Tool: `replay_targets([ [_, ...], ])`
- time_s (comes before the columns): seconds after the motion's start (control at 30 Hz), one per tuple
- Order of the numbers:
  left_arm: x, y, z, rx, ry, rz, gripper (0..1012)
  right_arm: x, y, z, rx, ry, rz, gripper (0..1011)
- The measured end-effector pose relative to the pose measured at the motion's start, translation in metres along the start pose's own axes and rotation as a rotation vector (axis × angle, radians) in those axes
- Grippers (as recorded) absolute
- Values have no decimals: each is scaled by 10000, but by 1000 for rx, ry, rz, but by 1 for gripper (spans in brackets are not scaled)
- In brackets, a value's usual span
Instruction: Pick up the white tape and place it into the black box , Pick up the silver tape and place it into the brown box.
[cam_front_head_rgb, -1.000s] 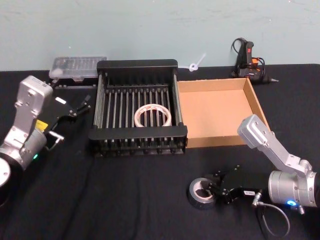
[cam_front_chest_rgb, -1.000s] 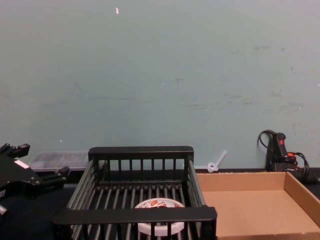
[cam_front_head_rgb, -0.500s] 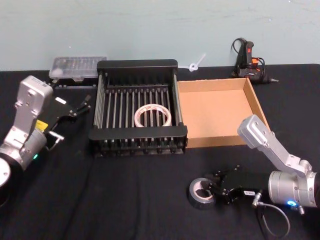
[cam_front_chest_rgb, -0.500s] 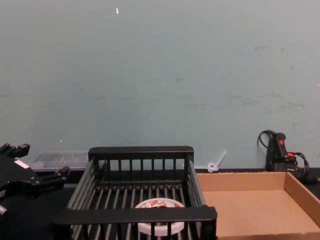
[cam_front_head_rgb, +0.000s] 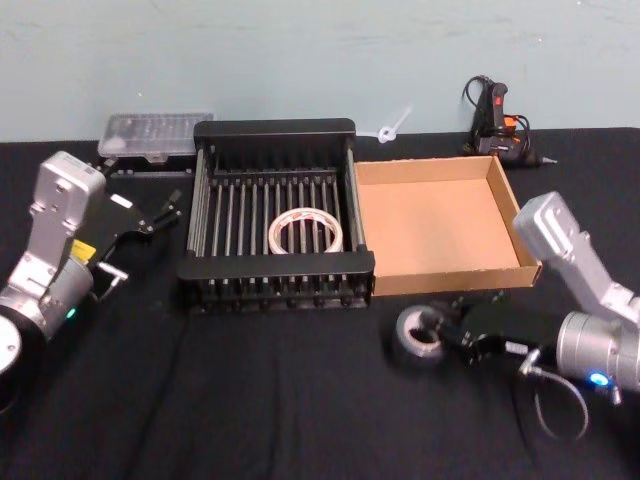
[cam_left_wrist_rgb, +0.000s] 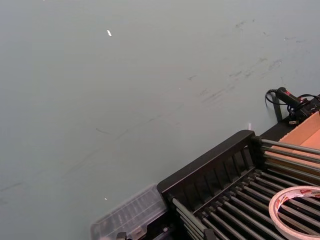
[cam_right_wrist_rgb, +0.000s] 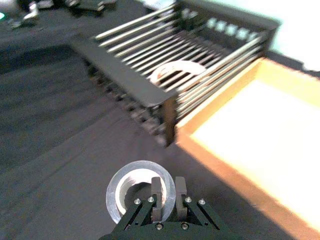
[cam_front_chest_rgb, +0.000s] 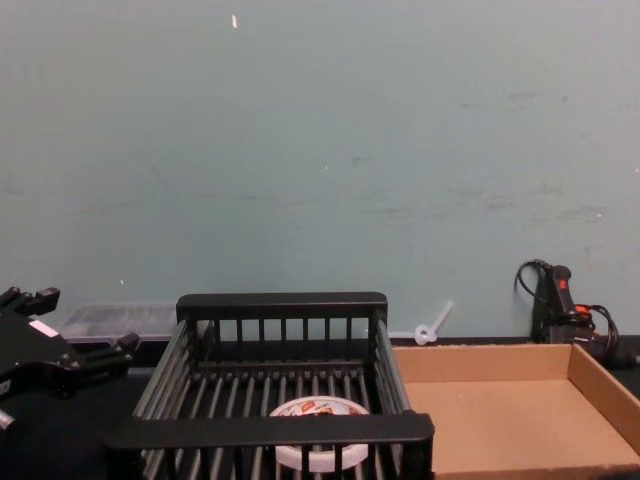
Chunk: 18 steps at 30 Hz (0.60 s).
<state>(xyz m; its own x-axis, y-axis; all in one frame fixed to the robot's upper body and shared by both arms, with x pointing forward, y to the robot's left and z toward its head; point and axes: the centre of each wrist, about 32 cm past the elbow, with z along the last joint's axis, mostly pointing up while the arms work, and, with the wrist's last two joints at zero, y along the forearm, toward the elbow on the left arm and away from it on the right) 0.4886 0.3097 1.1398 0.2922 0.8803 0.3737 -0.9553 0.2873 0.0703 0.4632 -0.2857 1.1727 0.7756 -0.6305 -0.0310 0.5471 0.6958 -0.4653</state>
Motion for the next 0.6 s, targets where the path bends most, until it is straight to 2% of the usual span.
replay_targets([
  [0.3,0,0,0,0,0,0,1002,140,-18,118,67,-17,-117,169],
  [0.6,0,0,0,0,0,0,1001,352,104,237,109,-31,-193,169],
])
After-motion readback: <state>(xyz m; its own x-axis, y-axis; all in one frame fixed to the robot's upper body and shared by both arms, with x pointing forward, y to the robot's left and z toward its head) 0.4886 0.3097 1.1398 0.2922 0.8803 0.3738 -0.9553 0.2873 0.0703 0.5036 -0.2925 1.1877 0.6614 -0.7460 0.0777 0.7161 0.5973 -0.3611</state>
